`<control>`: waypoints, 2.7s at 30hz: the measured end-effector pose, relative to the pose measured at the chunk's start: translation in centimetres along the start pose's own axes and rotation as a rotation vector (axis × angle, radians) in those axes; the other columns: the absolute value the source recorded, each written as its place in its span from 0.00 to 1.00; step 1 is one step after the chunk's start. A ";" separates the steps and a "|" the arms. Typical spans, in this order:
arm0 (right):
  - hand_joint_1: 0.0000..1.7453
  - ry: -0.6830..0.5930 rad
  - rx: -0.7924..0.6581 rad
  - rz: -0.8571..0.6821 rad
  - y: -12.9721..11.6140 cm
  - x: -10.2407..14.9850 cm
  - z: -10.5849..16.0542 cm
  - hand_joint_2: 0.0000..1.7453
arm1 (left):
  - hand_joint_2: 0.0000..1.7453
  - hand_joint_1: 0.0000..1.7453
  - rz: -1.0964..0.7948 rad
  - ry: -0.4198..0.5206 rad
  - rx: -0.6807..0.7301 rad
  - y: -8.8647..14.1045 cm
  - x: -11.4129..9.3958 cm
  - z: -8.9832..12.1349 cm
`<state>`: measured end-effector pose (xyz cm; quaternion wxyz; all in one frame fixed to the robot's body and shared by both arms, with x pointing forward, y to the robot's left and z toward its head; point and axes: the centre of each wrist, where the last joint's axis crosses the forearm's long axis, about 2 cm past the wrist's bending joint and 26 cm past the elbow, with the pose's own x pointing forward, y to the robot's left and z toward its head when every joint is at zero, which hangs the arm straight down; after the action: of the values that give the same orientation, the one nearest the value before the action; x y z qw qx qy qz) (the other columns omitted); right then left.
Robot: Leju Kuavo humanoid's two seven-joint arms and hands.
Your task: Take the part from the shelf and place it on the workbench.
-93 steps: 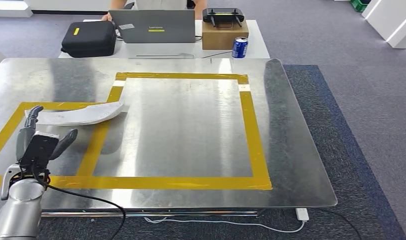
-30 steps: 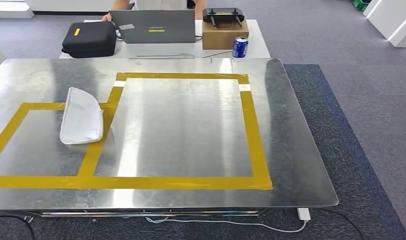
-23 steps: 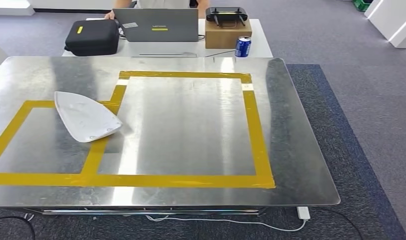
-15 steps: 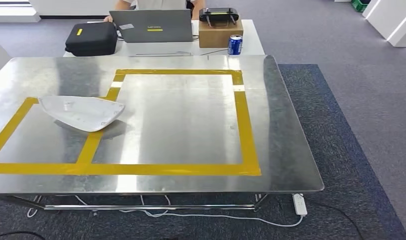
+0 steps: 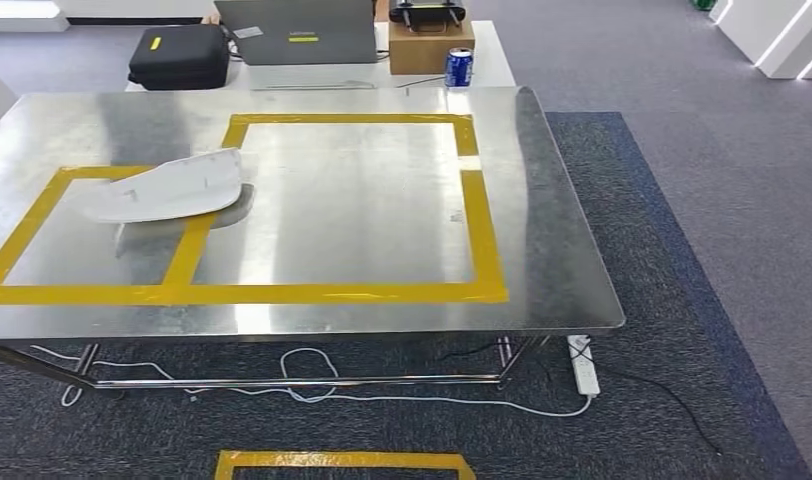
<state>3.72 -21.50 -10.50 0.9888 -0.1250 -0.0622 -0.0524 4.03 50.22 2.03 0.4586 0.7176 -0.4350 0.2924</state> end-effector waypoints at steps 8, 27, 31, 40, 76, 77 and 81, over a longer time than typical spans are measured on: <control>0.00 0.020 -0.010 -0.028 0.0 -0.3 0.0 0.00 | 0.00 0.00 -0.429 -0.011 -0.514 -0.7 -4.5 7.1; 0.00 0.004 0.061 -0.016 0.7 0.1 0.3 0.00 | 0.00 0.00 0.039 0.982 -1.604 0.0 -5.4 21.4; 0.00 0.011 0.069 -0.010 0.7 0.1 0.2 0.00 | 0.00 0.00 -0.277 0.796 -1.648 -0.1 -5.5 21.3; 0.00 0.022 0.061 -0.026 0.6 0.0 0.2 0.00 | 0.00 0.00 -0.293 0.737 -1.515 -0.3 -5.7 20.4; 0.00 -0.013 0.071 -0.064 0.5 0.4 0.1 0.00 | 0.00 0.00 0.114 0.717 -1.650 -0.9 -5.7 19.5; 0.00 -0.013 0.075 -0.058 0.5 0.4 0.2 0.00 | 0.00 0.00 0.066 0.731 -1.656 -1.0 -5.7 19.4; 0.00 -0.007 0.070 -0.036 0.5 0.2 0.2 0.00 | 0.00 0.00 -0.319 0.587 -1.846 -0.5 -6.1 19.3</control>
<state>4.01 -20.99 -10.43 0.9912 -0.0894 -0.0696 -0.0677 2.13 34.87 -11.03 0.9635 0.0263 -0.2592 -0.0612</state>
